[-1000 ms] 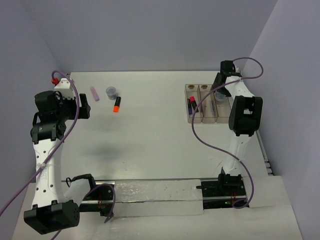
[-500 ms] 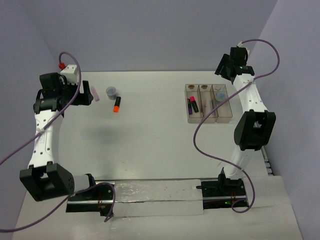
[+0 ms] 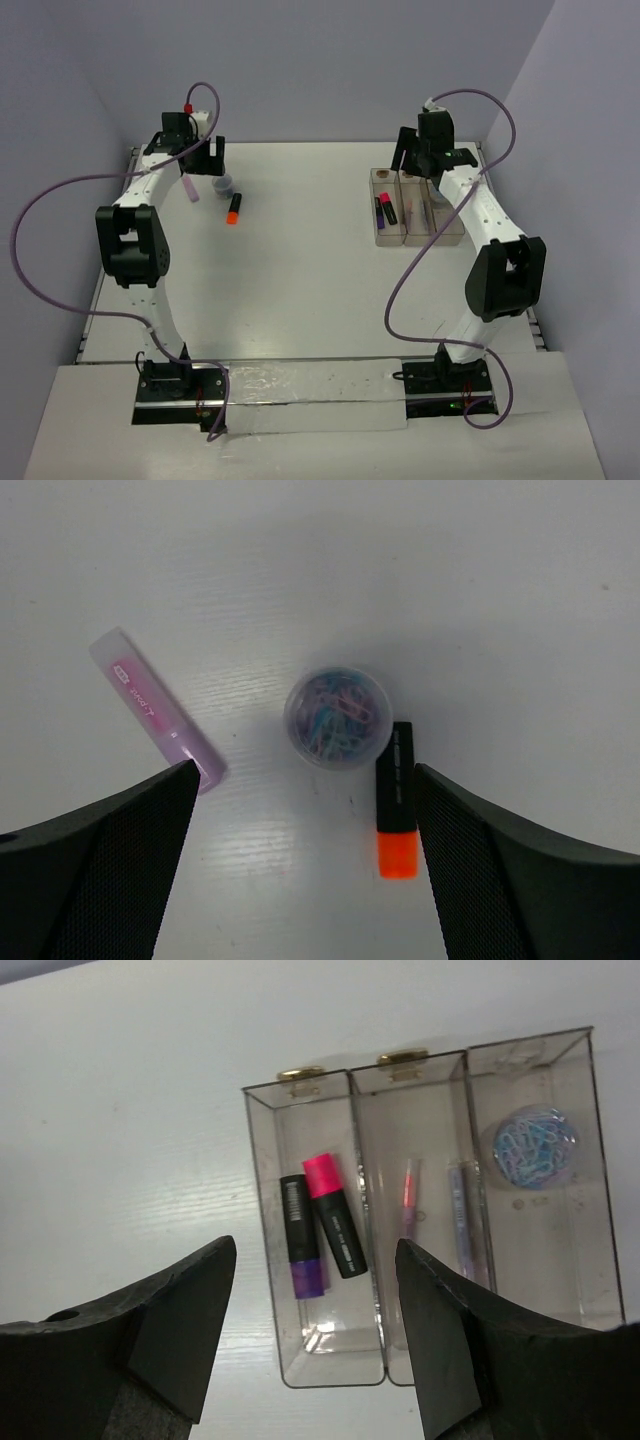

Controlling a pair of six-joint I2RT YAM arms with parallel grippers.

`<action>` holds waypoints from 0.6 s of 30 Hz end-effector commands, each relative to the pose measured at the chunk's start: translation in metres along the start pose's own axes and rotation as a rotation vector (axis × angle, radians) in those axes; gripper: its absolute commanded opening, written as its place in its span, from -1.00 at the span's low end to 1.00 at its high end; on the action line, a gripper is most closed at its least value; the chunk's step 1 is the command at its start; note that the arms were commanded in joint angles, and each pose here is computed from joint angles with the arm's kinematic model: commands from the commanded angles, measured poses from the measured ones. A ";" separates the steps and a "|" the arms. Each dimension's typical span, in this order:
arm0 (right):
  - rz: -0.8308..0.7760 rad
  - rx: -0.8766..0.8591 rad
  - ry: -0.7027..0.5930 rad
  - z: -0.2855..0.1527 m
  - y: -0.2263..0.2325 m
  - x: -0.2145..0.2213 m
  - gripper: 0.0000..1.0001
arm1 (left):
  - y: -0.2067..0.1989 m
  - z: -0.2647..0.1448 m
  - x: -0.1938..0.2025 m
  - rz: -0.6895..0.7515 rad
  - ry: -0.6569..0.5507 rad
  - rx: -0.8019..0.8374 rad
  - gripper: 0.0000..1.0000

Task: Sort the stationery into containers
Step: Pick up the stationery from the center of the board.

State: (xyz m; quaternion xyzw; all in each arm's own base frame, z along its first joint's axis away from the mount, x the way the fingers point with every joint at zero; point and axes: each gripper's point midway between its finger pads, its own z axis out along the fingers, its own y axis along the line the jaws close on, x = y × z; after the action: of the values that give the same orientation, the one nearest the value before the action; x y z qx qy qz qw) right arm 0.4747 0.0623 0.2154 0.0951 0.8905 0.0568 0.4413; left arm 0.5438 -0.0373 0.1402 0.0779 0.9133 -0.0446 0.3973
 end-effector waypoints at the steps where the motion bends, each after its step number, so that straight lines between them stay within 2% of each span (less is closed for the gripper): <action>1: -0.030 -0.045 -0.112 -0.030 0.014 -0.026 0.44 | 0.009 0.017 -0.033 -0.035 -0.126 -0.050 0.90; 6: -0.046 -0.046 -0.097 -0.032 0.015 -0.019 0.45 | -0.004 0.042 -0.017 0.013 -0.151 -0.025 0.93; 13: -0.052 -0.051 -0.095 -0.034 0.015 -0.017 0.45 | -0.008 0.070 0.026 -0.005 -0.076 -0.016 0.93; 18: -0.055 -0.054 -0.085 -0.032 0.016 -0.016 0.45 | -0.006 0.082 0.040 -0.023 -0.040 -0.028 0.94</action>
State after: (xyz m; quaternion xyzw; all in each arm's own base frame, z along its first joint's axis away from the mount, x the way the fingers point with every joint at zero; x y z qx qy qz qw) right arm 0.4609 0.0729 0.2214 0.0679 0.8893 0.0601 0.4483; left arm 0.5637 -0.0494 0.0620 0.0708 0.9115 -0.0391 0.4033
